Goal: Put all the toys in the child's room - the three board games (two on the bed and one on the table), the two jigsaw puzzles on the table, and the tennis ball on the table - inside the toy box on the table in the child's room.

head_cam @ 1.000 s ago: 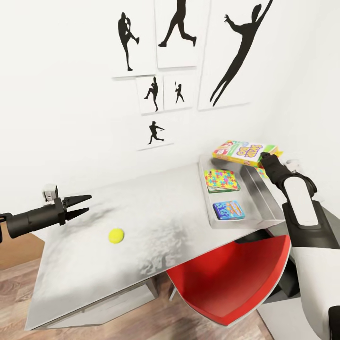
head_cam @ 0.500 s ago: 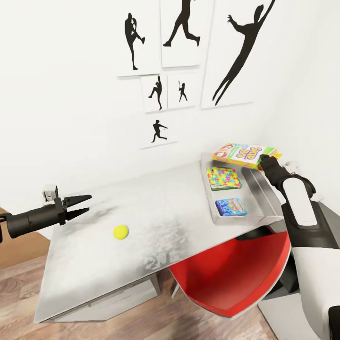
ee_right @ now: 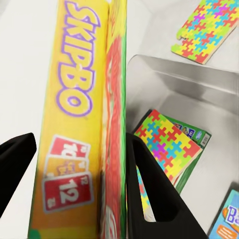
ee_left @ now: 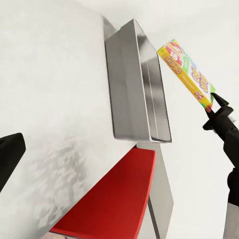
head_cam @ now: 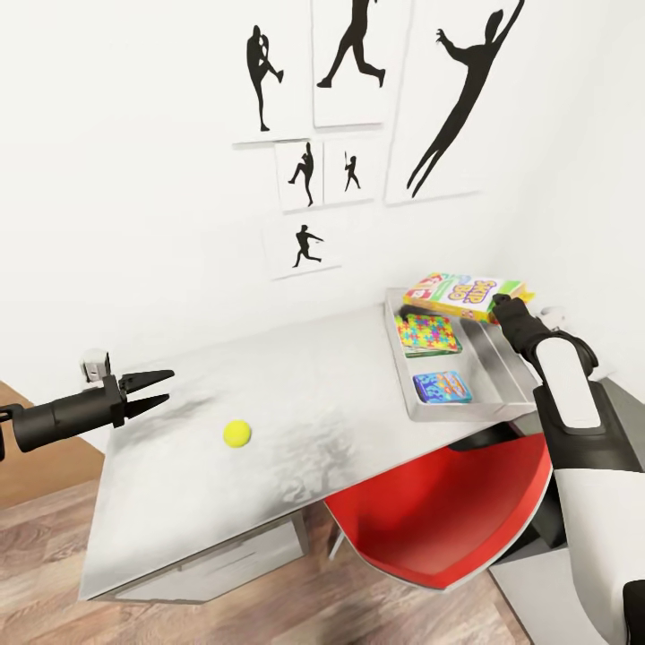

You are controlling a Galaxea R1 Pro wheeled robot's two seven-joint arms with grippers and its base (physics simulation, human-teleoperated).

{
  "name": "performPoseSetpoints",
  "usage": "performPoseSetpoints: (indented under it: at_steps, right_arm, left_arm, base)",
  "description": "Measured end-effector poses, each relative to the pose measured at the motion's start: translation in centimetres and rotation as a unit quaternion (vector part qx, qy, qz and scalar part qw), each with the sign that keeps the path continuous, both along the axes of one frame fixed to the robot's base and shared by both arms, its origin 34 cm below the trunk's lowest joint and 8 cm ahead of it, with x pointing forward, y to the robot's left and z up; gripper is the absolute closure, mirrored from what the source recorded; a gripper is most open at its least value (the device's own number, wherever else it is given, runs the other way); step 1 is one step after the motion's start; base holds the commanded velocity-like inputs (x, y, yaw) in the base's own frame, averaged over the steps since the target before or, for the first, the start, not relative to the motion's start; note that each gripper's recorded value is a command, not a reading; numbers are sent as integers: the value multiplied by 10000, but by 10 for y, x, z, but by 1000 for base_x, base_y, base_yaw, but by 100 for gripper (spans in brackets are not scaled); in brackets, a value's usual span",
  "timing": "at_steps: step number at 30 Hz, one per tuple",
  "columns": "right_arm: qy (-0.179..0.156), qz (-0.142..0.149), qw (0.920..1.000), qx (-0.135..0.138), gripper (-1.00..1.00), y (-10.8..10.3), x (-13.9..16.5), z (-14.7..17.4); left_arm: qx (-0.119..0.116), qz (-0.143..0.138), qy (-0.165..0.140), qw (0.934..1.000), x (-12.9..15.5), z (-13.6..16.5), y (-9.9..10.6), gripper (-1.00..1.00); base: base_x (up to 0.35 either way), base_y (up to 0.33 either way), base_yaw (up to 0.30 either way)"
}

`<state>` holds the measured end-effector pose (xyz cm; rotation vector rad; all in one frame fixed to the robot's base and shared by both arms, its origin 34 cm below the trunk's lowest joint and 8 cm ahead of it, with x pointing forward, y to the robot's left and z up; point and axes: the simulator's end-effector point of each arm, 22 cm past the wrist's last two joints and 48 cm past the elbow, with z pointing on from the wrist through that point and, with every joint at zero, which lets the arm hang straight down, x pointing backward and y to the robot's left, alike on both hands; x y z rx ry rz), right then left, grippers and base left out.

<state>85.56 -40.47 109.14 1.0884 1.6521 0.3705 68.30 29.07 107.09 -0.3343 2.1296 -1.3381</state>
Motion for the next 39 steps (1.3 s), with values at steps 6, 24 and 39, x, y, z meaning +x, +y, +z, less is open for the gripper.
performPoseSetpoints:
  at_steps: [6,24,39]
  right_arm:
    - [120,-12,9999,12,100,-1,0,-11]
    - [656,-479,9966,135,100,-23,-8,-82]
    - [730,-759,9943,179,100,-34,-12,-106]
  left_arm:
    - [1,0,9,10000,0,-1,0,-100]
    - [3,-14,147,9999,1,-17,-1,-100]
    - [3,-23,252,9997,2,-28,-2,-100]
  base:
    - [-5,4,0]
    - [0,0,0]
    - [0,0,0]
